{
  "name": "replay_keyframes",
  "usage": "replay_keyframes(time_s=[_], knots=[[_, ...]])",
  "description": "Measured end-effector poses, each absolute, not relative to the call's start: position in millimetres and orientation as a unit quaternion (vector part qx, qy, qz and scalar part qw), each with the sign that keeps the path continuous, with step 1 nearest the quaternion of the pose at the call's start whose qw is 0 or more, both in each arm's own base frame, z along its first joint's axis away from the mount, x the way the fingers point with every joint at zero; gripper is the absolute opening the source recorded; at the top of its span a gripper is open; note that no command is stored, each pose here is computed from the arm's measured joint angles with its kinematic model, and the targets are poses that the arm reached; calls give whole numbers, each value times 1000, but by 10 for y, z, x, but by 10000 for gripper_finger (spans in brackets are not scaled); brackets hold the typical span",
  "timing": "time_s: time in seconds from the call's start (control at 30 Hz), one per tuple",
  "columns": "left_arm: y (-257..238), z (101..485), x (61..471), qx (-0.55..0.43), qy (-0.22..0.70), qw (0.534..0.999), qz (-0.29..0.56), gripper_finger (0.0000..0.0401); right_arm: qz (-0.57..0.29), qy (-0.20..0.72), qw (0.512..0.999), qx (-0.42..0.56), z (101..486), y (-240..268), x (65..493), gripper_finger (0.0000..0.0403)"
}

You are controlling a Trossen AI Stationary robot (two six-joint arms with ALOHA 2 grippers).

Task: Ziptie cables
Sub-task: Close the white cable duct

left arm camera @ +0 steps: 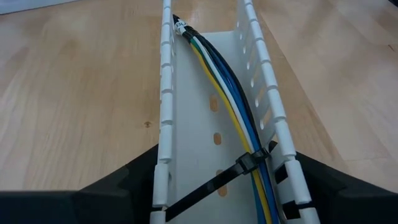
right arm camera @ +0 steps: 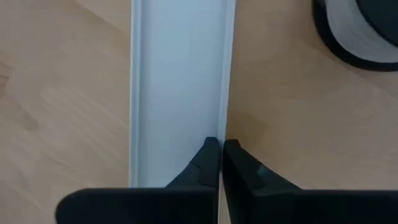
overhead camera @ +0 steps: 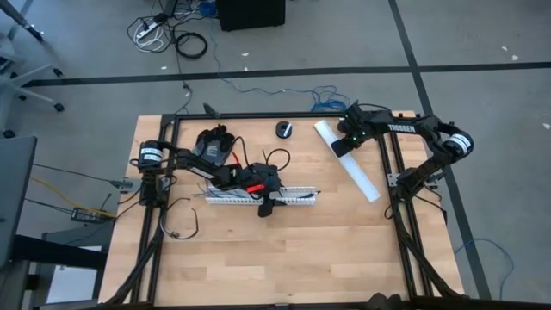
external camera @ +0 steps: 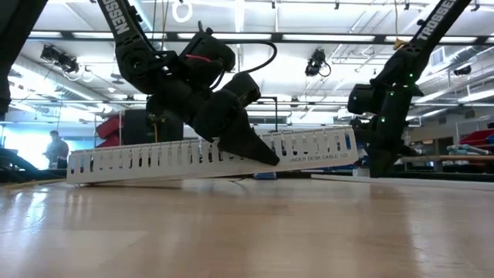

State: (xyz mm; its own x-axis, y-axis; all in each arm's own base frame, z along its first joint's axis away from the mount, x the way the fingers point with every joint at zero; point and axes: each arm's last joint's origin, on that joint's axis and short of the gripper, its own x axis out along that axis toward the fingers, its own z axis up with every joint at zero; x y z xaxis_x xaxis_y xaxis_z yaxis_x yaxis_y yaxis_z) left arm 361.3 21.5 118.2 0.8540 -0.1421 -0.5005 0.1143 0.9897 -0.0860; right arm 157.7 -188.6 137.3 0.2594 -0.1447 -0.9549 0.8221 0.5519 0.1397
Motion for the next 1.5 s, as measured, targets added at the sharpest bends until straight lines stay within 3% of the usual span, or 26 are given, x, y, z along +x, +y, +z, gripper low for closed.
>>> replay_keyframes(time_s=[0.37, 0.67, 0.87, 1.07, 1.37, 1.5], knots=[[250, 1191, 3617, -22, 257, 965, -53, 243, -270, 345, 833, 337, 2218, -1656, 1489, 1], [281, 1289, 3660, -28, 201, 976, -79, 243, -193, 129, 937, 262, 2938, -1400, 1333, 1], [275, 1302, 3664, -39, 195, 976, -88, 243, -152, 17, 969, 196, 3253, -1272, 1247, 1], [267, 1282, 3710, -56, 160, 980, -104, 243, -84, -72, 977, 181, 3231, -1189, 1259, 0], [271, 1184, 3739, -72, 147, 981, -109, 243, 11, -222, 963, 149, 2897, -986, 1240, 0], [276, 1215, 3748, -69, 130, 983, -108, 243, 37, -243, 959, 139, 2710, -871, 1270, 0]])
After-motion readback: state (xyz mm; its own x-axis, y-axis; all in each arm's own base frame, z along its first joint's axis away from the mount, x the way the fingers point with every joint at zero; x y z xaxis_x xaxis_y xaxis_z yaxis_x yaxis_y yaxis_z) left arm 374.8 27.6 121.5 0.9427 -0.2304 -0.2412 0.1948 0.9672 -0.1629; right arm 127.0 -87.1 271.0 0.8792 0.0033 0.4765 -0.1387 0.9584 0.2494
